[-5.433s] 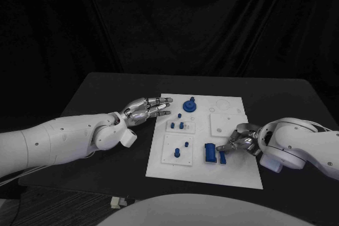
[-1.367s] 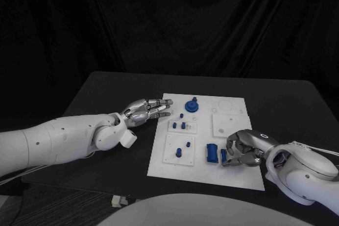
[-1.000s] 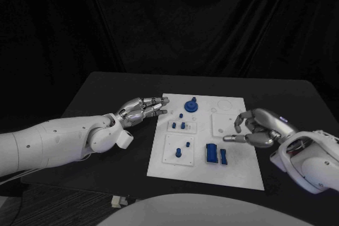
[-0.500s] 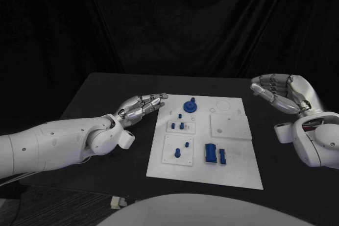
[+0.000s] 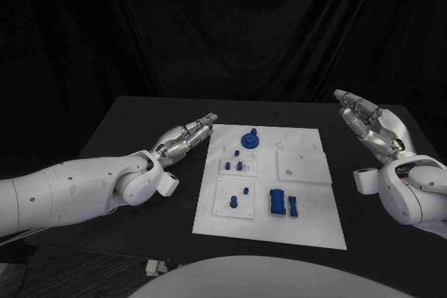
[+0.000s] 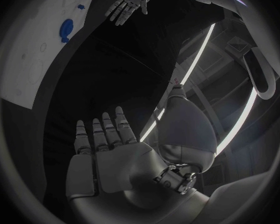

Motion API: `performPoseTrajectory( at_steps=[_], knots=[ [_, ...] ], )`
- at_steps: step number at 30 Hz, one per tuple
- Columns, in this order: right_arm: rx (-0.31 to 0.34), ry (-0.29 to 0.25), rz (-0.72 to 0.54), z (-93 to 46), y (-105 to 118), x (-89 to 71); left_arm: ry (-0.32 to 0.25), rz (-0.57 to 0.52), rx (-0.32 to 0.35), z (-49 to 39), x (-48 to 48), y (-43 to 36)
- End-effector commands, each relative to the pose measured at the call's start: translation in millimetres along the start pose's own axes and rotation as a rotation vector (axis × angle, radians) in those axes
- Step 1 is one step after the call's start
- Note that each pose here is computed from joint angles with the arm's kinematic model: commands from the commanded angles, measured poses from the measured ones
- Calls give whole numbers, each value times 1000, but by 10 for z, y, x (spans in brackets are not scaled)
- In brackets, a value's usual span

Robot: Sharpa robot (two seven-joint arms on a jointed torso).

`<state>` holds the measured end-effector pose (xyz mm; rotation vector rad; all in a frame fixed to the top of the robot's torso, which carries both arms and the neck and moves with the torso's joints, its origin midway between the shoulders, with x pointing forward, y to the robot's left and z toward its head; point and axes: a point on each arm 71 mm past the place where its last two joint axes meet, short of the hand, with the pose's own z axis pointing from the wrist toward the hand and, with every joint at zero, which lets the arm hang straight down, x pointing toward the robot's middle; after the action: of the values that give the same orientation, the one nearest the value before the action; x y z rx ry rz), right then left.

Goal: Assemble the parts on the task board

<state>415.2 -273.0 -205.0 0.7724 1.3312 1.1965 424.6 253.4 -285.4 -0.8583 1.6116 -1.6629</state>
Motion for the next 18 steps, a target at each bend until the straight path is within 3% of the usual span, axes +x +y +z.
performPoseTrajectory(
  at_steps=[1, 6, 13, 18],
  knots=[
    [15, -20, 22, 59, -10, 56, -26, 3, 10, 47, 18, -33],
    [51, -63, 97, 235, -25, 236, -93, 15, 18, 147, 47, -100],
    [143, -146, 256, 522, -50, 626, -277, 31, 26, 383, 132, -283],
    [173, -167, 301, 585, -57, 737, -407, 28, 16, 519, 196, -412]
  ],
)
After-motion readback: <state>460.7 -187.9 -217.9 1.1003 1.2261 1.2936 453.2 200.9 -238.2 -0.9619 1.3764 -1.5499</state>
